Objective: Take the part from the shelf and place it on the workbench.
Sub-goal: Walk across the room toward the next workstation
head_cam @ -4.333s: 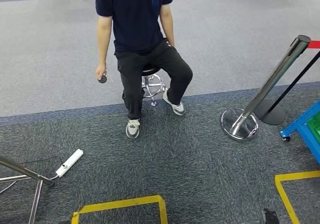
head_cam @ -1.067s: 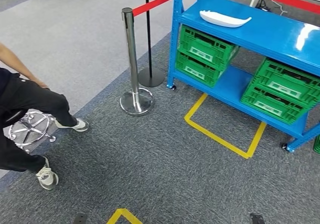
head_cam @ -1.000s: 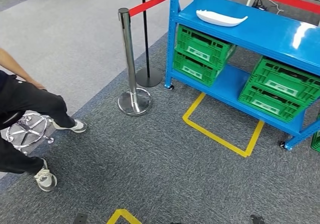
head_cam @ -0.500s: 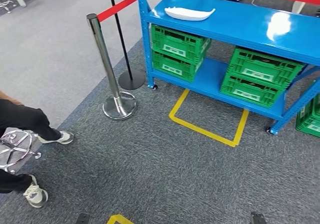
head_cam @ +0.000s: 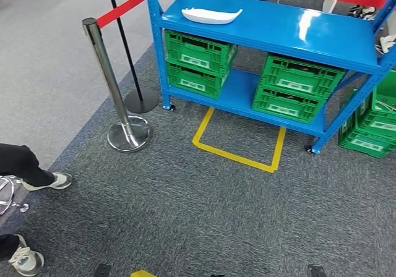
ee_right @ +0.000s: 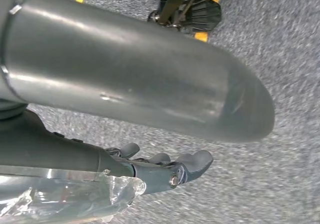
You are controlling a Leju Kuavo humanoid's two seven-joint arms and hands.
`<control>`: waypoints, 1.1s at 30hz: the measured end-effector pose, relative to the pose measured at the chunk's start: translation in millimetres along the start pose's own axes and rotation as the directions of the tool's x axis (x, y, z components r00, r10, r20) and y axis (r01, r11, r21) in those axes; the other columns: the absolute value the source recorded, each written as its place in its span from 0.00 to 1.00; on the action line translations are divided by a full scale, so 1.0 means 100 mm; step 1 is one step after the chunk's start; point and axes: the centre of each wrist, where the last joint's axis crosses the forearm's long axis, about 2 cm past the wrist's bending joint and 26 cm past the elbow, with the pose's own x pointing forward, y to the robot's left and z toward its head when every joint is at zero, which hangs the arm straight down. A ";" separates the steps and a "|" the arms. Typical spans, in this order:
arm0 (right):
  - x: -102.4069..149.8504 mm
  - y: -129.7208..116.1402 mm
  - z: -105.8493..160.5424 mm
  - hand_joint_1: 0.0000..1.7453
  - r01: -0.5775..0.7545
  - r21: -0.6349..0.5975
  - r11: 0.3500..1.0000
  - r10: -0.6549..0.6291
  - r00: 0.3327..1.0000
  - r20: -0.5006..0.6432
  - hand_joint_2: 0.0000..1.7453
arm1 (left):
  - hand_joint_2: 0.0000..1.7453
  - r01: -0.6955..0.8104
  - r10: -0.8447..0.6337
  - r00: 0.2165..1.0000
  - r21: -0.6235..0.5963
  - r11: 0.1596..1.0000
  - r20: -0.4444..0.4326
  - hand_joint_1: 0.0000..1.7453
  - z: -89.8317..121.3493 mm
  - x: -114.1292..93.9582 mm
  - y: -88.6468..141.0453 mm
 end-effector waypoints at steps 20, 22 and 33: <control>0.02 0.01 0.00 0.00 -0.007 0.008 1.000 0.007 1.000 -0.004 0.00 | 0.00 -0.022 0.021 1.000 0.010 1.000 0.006 0.00 0.00 0.02 0.00; 0.01 0.01 0.00 0.00 -0.010 0.007 1.000 0.010 1.000 -0.005 0.00 | 0.00 -0.021 0.021 1.000 0.010 1.000 0.006 0.00 -0.01 0.02 0.01; 0.00 0.00 0.00 0.00 -0.023 -0.011 1.000 0.022 1.000 -0.022 0.00 | 0.00 -0.015 0.015 1.000 0.012 1.000 -0.004 0.00 -0.01 0.00 0.01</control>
